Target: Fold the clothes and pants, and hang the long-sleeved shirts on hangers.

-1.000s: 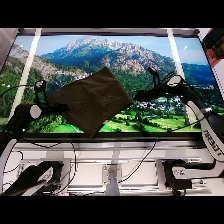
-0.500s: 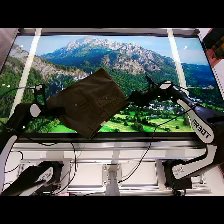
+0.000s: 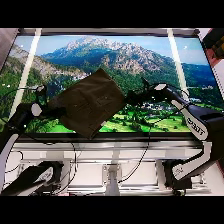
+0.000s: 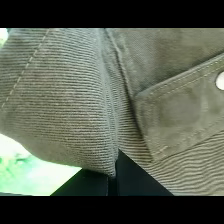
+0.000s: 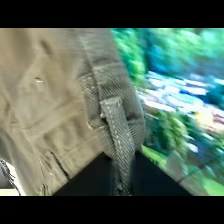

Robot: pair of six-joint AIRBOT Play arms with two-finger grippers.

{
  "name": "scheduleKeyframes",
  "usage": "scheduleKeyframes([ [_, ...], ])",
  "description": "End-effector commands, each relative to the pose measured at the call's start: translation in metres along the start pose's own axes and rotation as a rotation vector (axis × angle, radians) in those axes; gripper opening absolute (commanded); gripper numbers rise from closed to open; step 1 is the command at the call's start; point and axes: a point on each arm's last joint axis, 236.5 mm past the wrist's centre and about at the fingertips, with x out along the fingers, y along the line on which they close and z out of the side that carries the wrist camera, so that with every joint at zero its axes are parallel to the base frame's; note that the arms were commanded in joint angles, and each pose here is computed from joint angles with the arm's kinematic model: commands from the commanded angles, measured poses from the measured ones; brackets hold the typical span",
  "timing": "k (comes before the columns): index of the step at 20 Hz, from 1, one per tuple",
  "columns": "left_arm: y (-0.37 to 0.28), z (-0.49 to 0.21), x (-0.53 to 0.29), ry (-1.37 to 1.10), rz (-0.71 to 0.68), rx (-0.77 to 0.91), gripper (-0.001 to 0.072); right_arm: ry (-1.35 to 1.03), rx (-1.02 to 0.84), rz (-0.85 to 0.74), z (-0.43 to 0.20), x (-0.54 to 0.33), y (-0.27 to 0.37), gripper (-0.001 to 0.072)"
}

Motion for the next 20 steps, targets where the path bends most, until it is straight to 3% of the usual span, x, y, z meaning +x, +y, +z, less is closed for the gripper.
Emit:
scheduleKeyframes([
  [1,-0.019,-0.002,0.000,0.012,-0.080,-0.072,0.0017,-0.082,-0.116,0.015,0.027,-0.006,0.018,0.0050],
  [6,-0.083,-0.006,-0.010,0.049,-0.307,-0.220,0.0017,-0.340,-0.295,-0.072,0.128,-0.080,0.033,0.0050],
  [12,-0.218,-0.012,-0.021,-0.077,-0.546,-0.157,0.0017,-0.670,-0.400,-0.152,0.210,-0.146,0.060,0.0051],
  [16,-0.269,-0.064,0.020,0.012,-0.541,-0.247,0.0017,-0.763,-0.442,-0.232,0.228,-0.163,0.051,0.0055],
  [17,-0.274,-0.077,0.032,0.050,-0.522,-0.301,0.0029,-0.761,-0.446,-0.242,0.229,-0.165,0.048,0.0173],
  [18,-0.276,-0.088,0.042,0.076,-0.505,-0.339,0.0145,-0.750,-0.452,-0.251,0.228,-0.165,0.045,0.0365],
  [19,-0.279,-0.093,0.048,0.079,-0.499,-0.348,0.0419,-0.726,-0.455,-0.253,0.224,-0.163,0.043,0.0539],
  [20,-0.281,-0.094,0.049,0.070,-0.504,-0.340,0.0665,-0.703,-0.462,-0.261,0.221,-0.164,0.039,0.0568],
])
